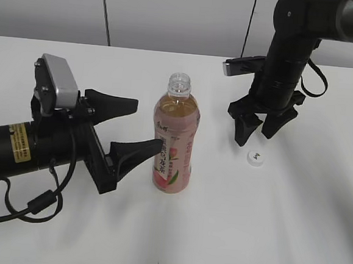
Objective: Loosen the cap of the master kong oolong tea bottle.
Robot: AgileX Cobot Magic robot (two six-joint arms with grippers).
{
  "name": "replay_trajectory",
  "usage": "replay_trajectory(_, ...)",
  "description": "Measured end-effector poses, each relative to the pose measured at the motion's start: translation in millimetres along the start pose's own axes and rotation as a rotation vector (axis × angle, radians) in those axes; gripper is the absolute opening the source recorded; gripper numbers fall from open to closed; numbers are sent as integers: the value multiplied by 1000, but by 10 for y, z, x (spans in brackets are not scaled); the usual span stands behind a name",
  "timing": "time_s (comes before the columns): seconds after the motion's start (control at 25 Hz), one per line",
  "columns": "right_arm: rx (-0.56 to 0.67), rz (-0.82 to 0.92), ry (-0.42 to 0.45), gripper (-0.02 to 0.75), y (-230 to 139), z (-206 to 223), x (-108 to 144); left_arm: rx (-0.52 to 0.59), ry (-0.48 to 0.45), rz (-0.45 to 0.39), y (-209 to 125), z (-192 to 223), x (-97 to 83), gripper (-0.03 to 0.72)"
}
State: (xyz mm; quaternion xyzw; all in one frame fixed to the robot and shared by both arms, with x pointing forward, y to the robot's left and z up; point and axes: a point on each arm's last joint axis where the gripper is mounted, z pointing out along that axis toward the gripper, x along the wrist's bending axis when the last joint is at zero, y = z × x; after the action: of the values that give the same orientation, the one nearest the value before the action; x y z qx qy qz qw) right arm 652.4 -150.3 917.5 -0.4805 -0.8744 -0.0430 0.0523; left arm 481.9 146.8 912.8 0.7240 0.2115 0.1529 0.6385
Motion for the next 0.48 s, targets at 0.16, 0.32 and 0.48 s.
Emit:
replay_trajectory(0.16,29,10,9,537,-27,-2,9,-12,6,-4,53,-46,-29,578)
replay_trajectory(0.32,53,17,17,537,-49,-7,17,24,71,-8,138,-86,8,578)
replay_trajectory(0.48,50,21,17,537,-55,-47,25,118,152,0,168,-140,56,578)
